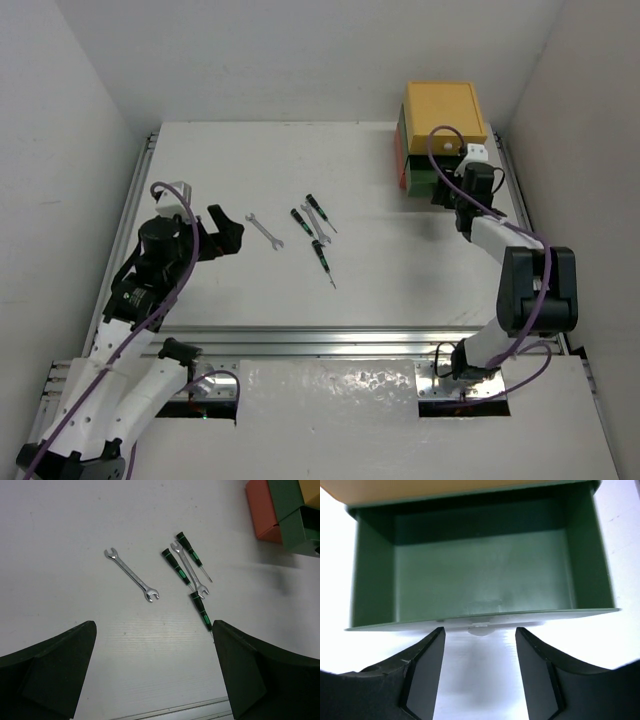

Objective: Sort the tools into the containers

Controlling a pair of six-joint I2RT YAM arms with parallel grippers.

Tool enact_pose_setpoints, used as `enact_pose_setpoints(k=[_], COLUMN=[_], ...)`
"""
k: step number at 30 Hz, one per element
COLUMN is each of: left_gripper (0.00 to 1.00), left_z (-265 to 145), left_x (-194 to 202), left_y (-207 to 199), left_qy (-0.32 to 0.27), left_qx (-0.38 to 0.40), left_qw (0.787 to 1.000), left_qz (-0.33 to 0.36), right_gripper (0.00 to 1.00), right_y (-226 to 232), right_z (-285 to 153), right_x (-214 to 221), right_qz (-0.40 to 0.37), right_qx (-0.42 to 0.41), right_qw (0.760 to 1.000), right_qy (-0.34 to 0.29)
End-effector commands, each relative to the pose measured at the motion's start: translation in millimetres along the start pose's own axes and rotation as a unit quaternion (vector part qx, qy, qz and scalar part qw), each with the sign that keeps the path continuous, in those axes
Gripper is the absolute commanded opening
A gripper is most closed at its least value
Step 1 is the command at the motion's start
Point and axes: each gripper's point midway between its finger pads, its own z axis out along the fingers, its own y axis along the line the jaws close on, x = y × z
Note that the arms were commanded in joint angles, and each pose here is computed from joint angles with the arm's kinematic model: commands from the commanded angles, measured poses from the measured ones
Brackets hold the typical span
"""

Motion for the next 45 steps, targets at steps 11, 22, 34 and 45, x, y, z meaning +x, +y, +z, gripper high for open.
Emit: enact_pose_setpoints(k=[11, 22, 34, 45], left_gripper=[1.0, 1.0, 1.0, 1.0], left_z=[-5.9, -8.6, -8.7, -9.4], left_x=[-19.9, -24.4, -23.6, -23.9], left_y=[5.4, 13.1, 11.5, 9.9], left_qy=[-0.045, -0.056, -0.055, -0.056], left_qx=[-0.017, -0.036, -0.029, -0.024], left_qw=[0.999, 0.998, 0.998, 0.998], left_qz=[-0.007, -0.014, -0.012, -0.011], right_gripper=[0.82, 0.57, 0.38, 0.07], right_y=[155.9, 288.5, 313.0, 330.0], right_z=[-89.8, -81.5, -66.3, -95.6], right_x=[-31.1, 78.0, 162.3, 169.9], right_qz=[-0.033, -0.181, -0.248, -0.228], right_qx=[-0.149, -0.169, -0.148, -0.238], right_qw=[0.988, 0.945, 0.912, 0.894], right_qy=[0.005, 0.213, 0.291, 0.303])
